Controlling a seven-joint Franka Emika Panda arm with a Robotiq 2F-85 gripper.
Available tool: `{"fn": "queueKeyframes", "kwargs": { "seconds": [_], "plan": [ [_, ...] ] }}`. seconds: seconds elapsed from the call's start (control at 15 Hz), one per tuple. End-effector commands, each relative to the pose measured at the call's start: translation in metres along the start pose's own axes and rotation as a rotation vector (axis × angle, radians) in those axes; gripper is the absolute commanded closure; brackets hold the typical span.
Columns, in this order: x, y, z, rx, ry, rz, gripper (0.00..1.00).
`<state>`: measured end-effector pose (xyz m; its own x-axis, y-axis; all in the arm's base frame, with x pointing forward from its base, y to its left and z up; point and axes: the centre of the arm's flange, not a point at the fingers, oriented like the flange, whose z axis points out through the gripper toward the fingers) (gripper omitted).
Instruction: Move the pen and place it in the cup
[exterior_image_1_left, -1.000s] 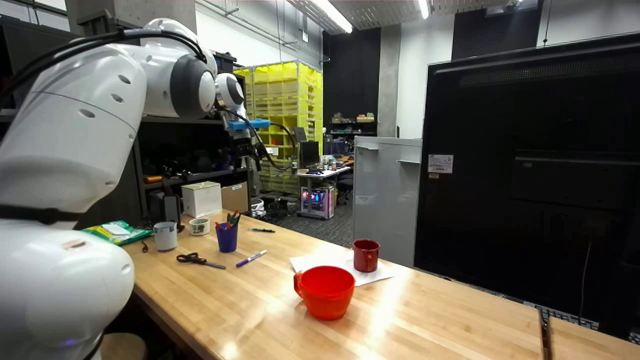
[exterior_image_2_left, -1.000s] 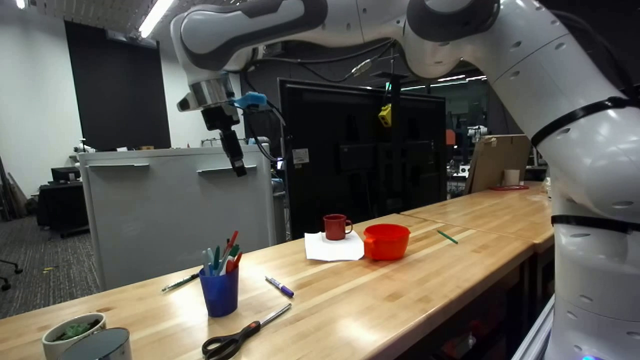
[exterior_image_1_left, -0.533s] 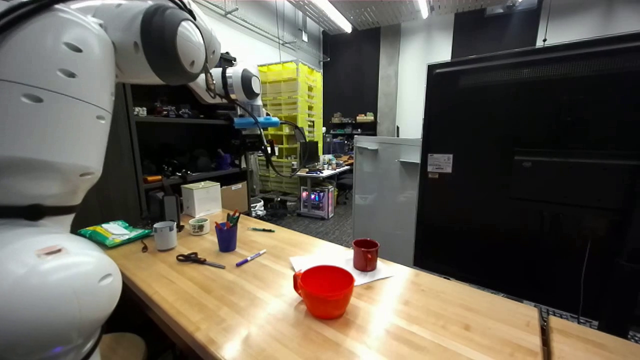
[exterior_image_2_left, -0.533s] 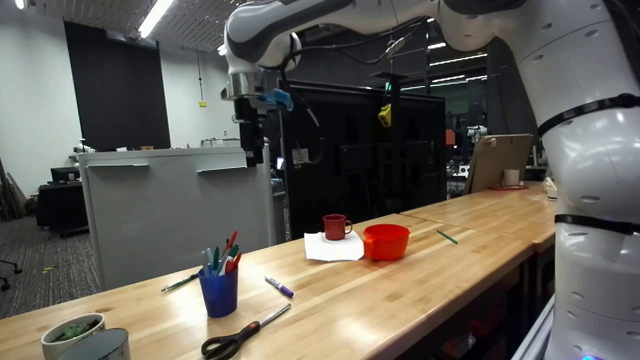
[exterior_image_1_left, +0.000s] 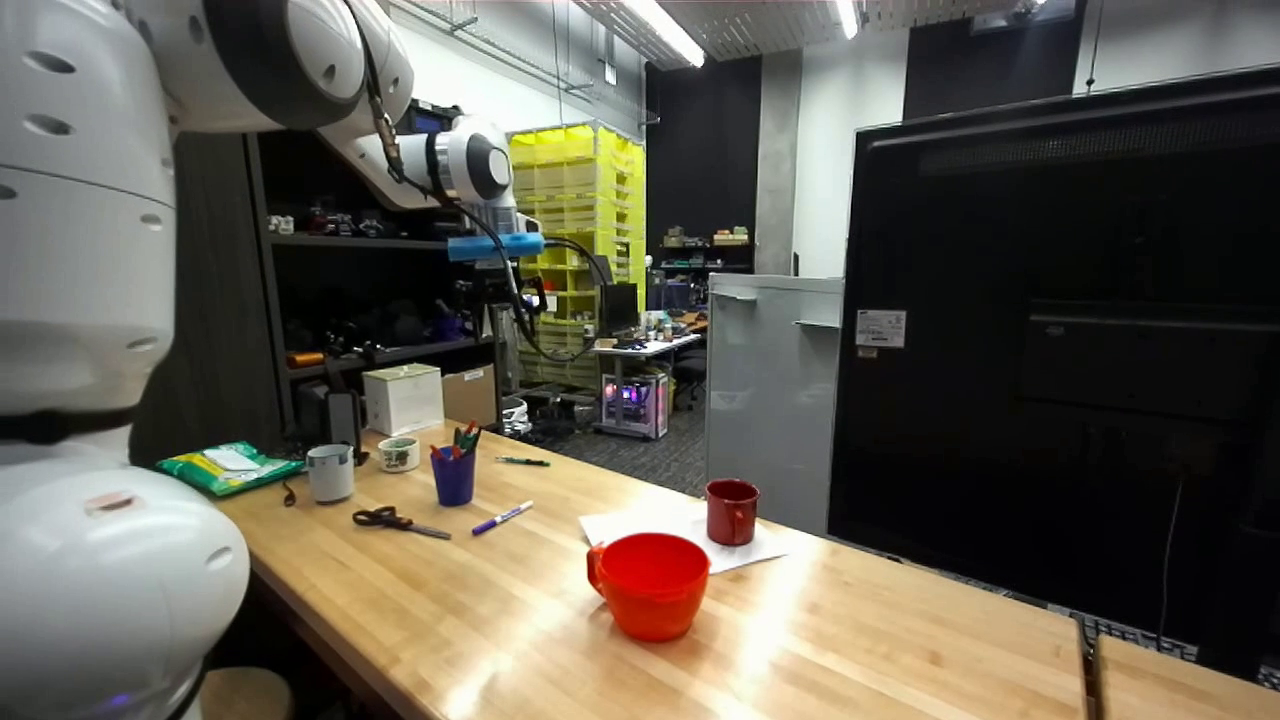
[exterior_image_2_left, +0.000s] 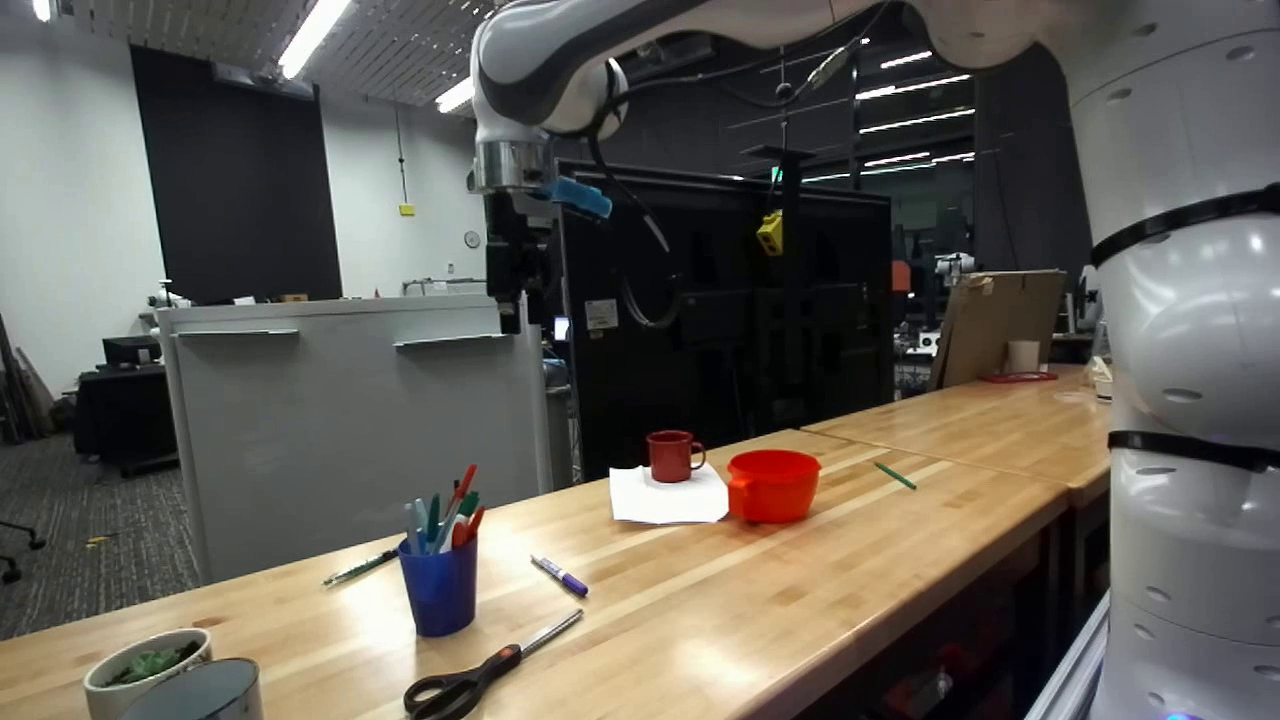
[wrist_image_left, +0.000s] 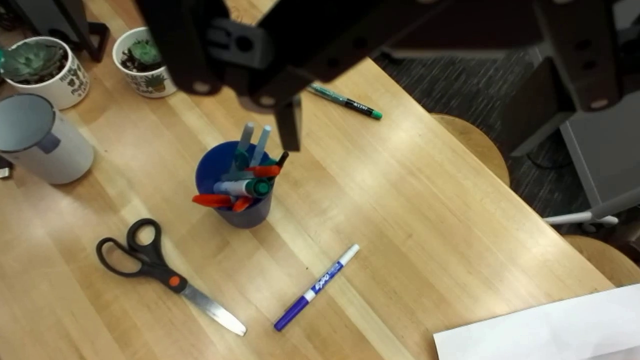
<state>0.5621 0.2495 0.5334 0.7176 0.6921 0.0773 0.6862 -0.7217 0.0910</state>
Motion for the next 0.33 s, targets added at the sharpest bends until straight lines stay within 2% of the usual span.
{"fn": "queueKeyframes", "kwargs": {
  "seconds": [0.0,0.27],
  "plan": [
    [0.0012,0.0012,0.0035,0.003,-0.004,0.001,0.0],
    [0.0019,0.0026,0.0039,0.004,-0.003,0.001,0.0]
  ]
}}
